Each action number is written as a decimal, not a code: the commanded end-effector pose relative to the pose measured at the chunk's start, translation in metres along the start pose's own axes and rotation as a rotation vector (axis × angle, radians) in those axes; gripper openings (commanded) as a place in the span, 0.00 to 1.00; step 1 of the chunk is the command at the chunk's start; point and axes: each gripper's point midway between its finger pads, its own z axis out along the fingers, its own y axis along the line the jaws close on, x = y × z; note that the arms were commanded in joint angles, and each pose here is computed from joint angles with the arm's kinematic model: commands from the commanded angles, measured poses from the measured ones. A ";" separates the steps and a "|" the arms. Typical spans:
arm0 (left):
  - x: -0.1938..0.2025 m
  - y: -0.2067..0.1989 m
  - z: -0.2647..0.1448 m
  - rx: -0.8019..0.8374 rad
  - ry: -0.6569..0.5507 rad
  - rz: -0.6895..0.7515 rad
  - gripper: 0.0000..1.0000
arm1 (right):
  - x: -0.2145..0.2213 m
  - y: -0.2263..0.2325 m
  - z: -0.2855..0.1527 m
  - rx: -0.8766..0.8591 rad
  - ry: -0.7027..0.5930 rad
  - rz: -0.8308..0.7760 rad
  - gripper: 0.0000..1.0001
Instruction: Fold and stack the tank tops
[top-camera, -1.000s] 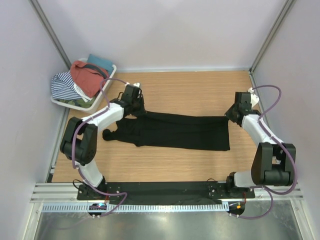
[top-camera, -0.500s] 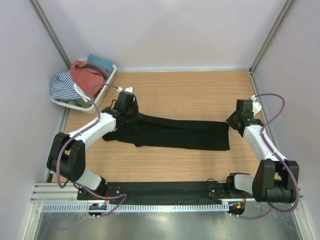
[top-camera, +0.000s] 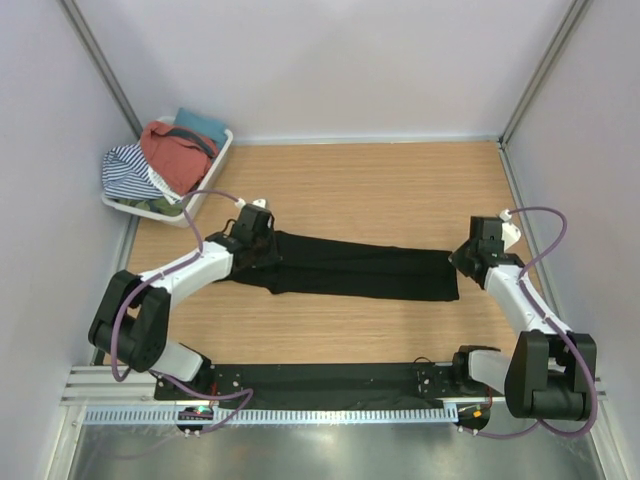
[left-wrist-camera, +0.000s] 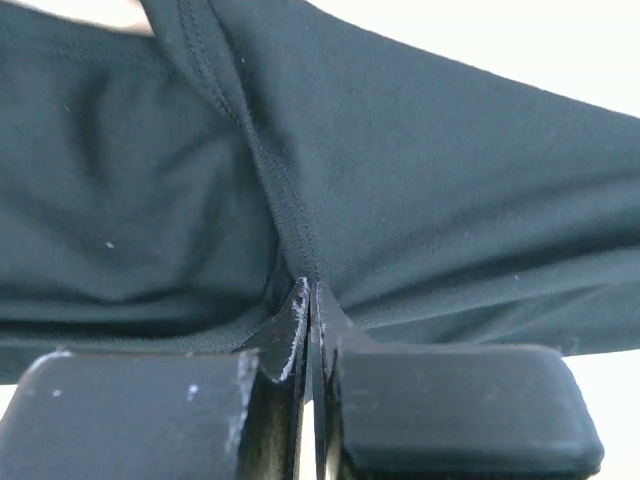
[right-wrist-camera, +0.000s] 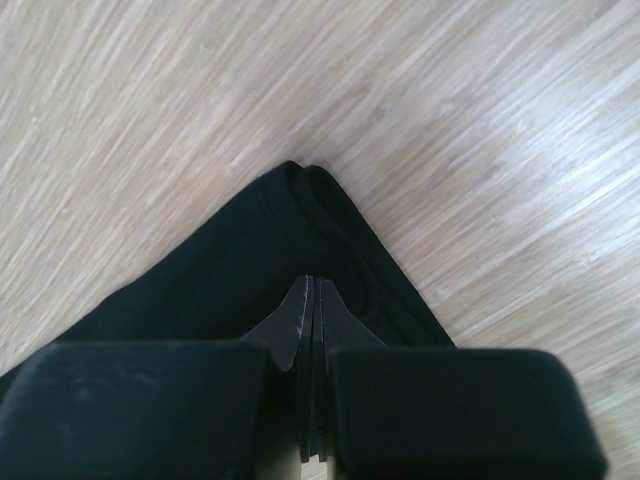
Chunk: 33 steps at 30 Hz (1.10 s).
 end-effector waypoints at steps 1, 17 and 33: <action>0.001 -0.006 -0.003 0.011 -0.036 -0.016 0.00 | 0.002 0.002 0.001 -0.020 -0.009 0.046 0.02; -0.005 0.002 -0.034 -0.023 -0.216 -0.046 0.48 | 0.000 -0.002 -0.007 -0.062 -0.082 0.095 0.34; -0.019 -0.033 -0.006 0.012 -0.104 -0.010 0.63 | 0.017 0.012 0.004 -0.086 0.069 0.010 0.38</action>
